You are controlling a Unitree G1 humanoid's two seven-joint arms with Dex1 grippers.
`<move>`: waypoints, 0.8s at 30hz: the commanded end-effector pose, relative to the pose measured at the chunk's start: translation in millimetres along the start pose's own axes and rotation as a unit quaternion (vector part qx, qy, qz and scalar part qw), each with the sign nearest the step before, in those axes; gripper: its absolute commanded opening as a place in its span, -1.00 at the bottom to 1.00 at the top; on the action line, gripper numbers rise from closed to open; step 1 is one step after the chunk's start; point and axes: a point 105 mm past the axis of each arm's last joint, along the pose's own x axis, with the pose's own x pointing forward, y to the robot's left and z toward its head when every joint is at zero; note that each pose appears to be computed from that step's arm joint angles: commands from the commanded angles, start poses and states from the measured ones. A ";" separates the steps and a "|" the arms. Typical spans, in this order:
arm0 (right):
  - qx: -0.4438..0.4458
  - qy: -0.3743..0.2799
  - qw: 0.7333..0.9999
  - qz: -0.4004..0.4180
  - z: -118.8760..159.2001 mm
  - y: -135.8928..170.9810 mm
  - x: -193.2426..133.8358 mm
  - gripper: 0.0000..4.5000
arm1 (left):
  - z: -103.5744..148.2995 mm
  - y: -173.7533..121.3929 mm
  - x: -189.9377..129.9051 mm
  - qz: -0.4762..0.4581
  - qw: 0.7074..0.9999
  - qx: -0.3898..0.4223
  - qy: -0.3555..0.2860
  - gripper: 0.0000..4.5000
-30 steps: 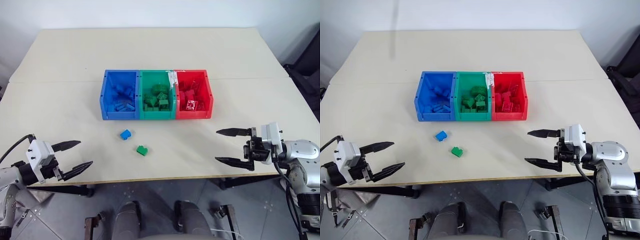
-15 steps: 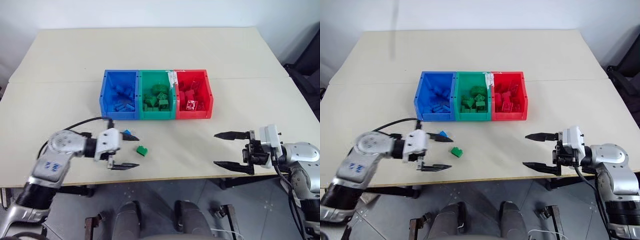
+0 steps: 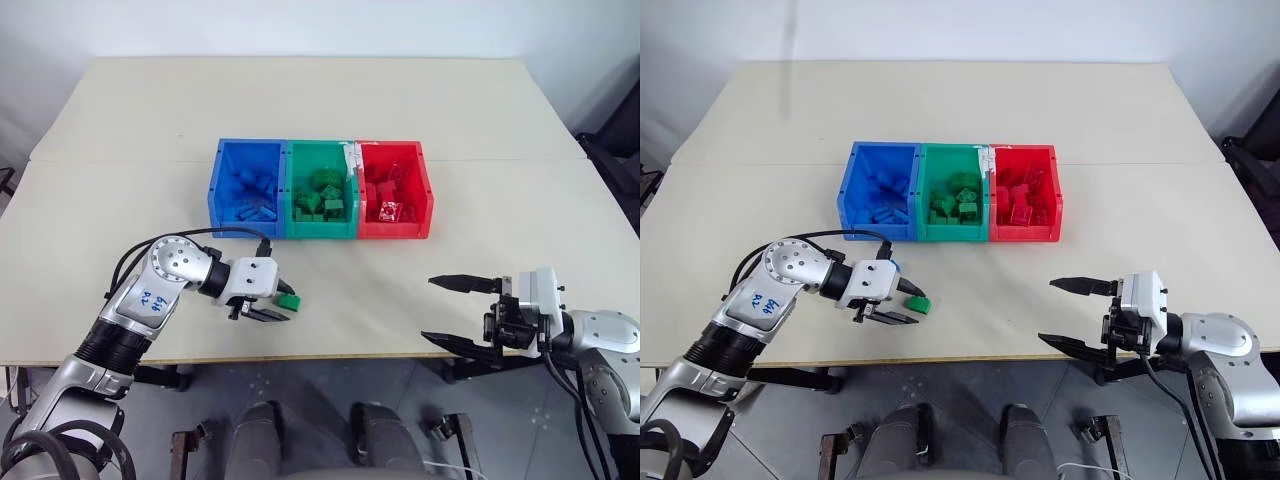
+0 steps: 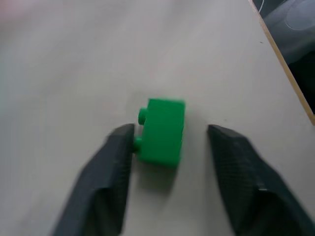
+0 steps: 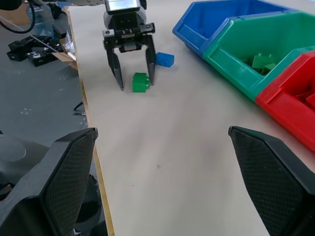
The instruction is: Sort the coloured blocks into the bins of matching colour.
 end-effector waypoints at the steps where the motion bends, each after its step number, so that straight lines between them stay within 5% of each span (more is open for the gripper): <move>1: -0.018 -0.014 1.000 -0.011 9.2 -1.5 -3.7 1.00 | -9.4 1.4 -1.2 0.011 1.000 -0.011 0.016 -0.49; 6: -0.013 -0.048 0.997 -0.053 19.6 -13.4 -3.9 1.00 | 17.4 10.9 -7.5 0.061 0.994 0.005 -0.092 -0.58; 12: -0.025 -0.099 0.983 -0.152 36.6 -36.6 -12.4 1.00 | 56.0 70.4 -39.7 0.234 0.944 -0.068 -0.224 -0.58; 18: -0.032 -0.120 0.973 -0.196 42.6 -45.4 -9.9 1.00 | 75.4 128.8 -48.8 0.345 0.900 -0.114 -0.240 -0.58; 24: -0.034 -0.119 0.972 -0.199 44.2 -44.1 -3.5 1.00 | 84.4 153.8 -33.8 0.342 0.904 -0.124 -0.227 -0.58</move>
